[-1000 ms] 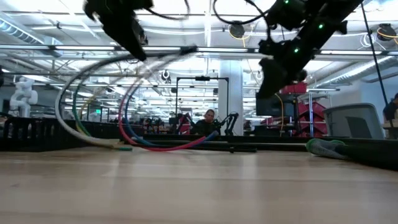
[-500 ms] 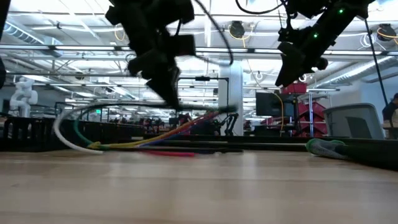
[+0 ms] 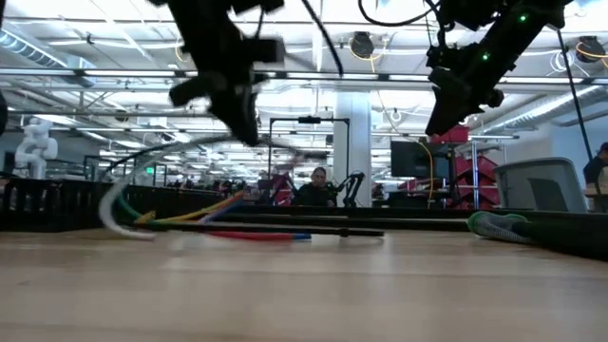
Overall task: Ziptie cables
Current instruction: Wrap the cable wires with the black ziptie
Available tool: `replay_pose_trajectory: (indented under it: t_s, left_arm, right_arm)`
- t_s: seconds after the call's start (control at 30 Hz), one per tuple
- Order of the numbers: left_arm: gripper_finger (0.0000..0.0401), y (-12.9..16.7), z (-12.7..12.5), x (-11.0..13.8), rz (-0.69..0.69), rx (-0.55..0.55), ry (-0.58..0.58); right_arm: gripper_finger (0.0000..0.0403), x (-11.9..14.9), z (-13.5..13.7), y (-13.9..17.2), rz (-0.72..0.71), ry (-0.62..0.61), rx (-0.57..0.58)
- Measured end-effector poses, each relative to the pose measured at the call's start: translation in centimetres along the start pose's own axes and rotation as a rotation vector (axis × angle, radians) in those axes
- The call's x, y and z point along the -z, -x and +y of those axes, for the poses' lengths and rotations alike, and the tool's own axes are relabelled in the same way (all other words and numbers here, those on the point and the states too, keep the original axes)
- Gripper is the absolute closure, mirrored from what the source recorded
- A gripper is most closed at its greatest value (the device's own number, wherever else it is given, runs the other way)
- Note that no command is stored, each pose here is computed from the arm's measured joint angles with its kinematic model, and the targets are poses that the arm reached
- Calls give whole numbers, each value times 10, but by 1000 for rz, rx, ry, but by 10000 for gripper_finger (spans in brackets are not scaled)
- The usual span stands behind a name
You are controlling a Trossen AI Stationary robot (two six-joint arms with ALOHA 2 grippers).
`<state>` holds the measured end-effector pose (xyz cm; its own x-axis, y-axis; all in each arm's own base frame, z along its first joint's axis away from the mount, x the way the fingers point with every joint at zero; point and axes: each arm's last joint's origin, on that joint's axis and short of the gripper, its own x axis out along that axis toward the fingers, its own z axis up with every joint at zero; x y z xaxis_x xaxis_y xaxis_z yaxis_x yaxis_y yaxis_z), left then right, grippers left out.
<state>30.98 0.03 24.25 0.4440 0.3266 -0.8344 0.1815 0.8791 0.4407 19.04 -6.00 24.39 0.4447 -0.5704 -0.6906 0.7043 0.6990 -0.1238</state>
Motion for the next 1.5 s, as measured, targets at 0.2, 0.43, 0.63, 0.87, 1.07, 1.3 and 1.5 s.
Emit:
replay_pose_trajectory:
  t_s: [0.2,0.43,0.63,0.87,1.07,1.3,1.5]
  left_arm:
    - [397,66,45,9,-101,-215,-70]
    - [397,160,87,38,-139,-552,-12]
    - [397,221,104,57,-256,-693,154]
    - [397,243,105,69,-253,-788,265]
    - [397,242,94,89,-224,-683,406]
    - [397,233,86,90,-179,-597,440]
    - [397,233,84,90,-188,-584,431]
  right_arm:
    - [200,5,8,2,99,61,-268]
    - [200,19,33,11,196,200,-462]
    - [200,21,66,6,144,242,-545]
    - [200,14,111,-30,25,136,-623]
    - [208,5,152,-77,63,167,-587]
    - [238,-15,200,-100,43,301,-614]
    - [253,-4,220,-116,106,369,-603]
